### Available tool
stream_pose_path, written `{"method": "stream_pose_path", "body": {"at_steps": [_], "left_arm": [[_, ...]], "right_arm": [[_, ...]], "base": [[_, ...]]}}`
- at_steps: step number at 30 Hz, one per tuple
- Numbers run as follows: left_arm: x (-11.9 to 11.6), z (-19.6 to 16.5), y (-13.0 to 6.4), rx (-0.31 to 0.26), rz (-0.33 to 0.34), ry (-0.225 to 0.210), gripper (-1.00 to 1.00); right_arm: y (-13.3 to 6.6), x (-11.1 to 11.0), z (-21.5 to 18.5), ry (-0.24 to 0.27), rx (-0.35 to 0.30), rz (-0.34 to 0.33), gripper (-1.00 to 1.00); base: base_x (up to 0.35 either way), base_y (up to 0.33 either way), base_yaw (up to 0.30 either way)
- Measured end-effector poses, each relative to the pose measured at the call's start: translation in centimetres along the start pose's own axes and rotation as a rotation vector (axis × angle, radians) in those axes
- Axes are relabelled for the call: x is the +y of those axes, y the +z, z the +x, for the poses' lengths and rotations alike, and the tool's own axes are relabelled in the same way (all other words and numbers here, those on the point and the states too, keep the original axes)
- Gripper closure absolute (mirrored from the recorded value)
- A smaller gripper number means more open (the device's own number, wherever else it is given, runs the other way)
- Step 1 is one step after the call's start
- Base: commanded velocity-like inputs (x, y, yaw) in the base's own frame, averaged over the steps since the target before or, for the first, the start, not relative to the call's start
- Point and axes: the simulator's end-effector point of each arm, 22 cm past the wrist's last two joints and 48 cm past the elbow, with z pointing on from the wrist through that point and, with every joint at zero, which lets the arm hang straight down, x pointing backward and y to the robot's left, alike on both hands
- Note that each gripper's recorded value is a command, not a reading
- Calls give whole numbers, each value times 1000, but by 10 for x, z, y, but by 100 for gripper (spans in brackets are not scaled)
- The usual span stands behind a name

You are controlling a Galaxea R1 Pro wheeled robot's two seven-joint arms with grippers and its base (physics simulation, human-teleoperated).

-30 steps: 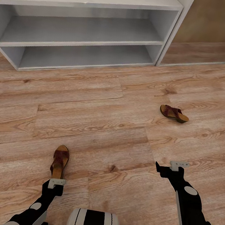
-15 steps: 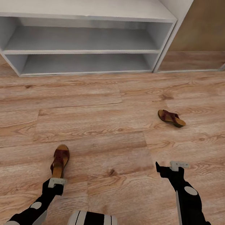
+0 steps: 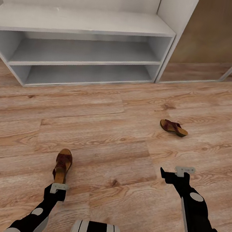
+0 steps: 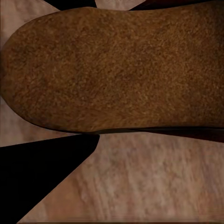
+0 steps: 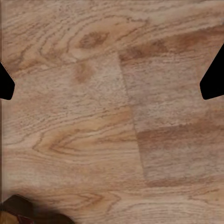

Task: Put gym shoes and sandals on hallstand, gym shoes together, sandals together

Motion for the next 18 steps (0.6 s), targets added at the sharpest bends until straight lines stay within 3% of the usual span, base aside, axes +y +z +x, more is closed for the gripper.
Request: {"method": "stream_pose_path", "body": {"at_steps": [10,11,18], "left_arm": [[11,-4,-12,-12,-18,-8,100],[29,-1,-16,-9,-45,-9,100],[34,-7,-26,-26,-49,-2,100]], "right_arm": [[-11,-5,-21,3,-39,9,-100],[-14,-13,-24,5,-46,24,-100],[-26,-23,-35,6,-71,42,-100]], "base": [[0,0,-4],[0,0,-48],[0,0,-68]]}}
